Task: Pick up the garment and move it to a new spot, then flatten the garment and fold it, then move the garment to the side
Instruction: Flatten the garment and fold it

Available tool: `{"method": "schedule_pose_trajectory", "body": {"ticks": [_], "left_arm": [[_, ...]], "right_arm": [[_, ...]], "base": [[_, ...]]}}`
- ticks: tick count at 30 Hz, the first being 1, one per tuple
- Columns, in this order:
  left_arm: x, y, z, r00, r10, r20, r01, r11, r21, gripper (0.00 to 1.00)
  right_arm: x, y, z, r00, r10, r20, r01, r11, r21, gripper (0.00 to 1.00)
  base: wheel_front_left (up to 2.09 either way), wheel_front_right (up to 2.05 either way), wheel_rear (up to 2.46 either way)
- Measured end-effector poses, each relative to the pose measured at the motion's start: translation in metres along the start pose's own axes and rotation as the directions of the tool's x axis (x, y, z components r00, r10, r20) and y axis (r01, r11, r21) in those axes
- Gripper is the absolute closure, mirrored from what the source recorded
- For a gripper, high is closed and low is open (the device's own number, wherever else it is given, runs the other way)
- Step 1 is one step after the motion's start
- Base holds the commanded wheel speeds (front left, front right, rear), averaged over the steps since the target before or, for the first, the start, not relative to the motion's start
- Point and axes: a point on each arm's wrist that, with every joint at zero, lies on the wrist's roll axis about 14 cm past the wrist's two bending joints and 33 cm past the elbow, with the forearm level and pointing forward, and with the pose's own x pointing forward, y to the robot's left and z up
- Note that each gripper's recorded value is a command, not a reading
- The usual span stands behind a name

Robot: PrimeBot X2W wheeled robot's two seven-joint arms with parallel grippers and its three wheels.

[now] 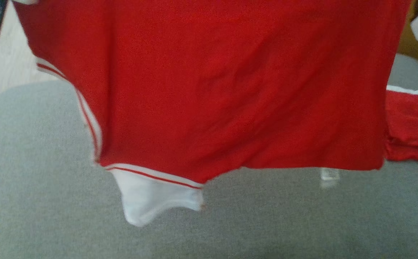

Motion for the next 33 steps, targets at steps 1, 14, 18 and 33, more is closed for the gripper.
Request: {"method": "schedule_pose_trajectory", "body": {"ticks": [1,14,18,33], "left_arm": [[0.0,-0.005,-0.016,0.999,-0.011,-0.04,0.01,0.999,-0.035,1.0],[0.066,0.019,-0.125,0.978,0.151,-0.146,-0.175,0.97,-0.167,1.0],[0.076,0.001,-0.141,0.987,0.106,-0.12,-0.128,0.972,-0.199,1.0],[-0.079,-0.118,-0.247,0.916,-0.143,-0.374,-0.009,0.926,-0.378,1.0]], "right_arm": [[0.006,0.002,-0.008,1.0,0.003,-0.019,-0.003,1.0,0.009,1.0],[0.122,0.002,-0.084,0.999,-0.032,-0.006,0.032,0.999,0.034,1.0],[0.141,-0.003,-0.108,0.999,-0.041,-0.003,0.041,0.999,0.002,1.0],[0.089,0.037,-0.273,0.955,0.022,-0.294,0.003,0.996,0.085,1.0]], "base": [[0.0,0.0,0.0],[0.0,0.0,0.0],[0.0,0.0,0.0],[0.0,0.0,0.0]]}}
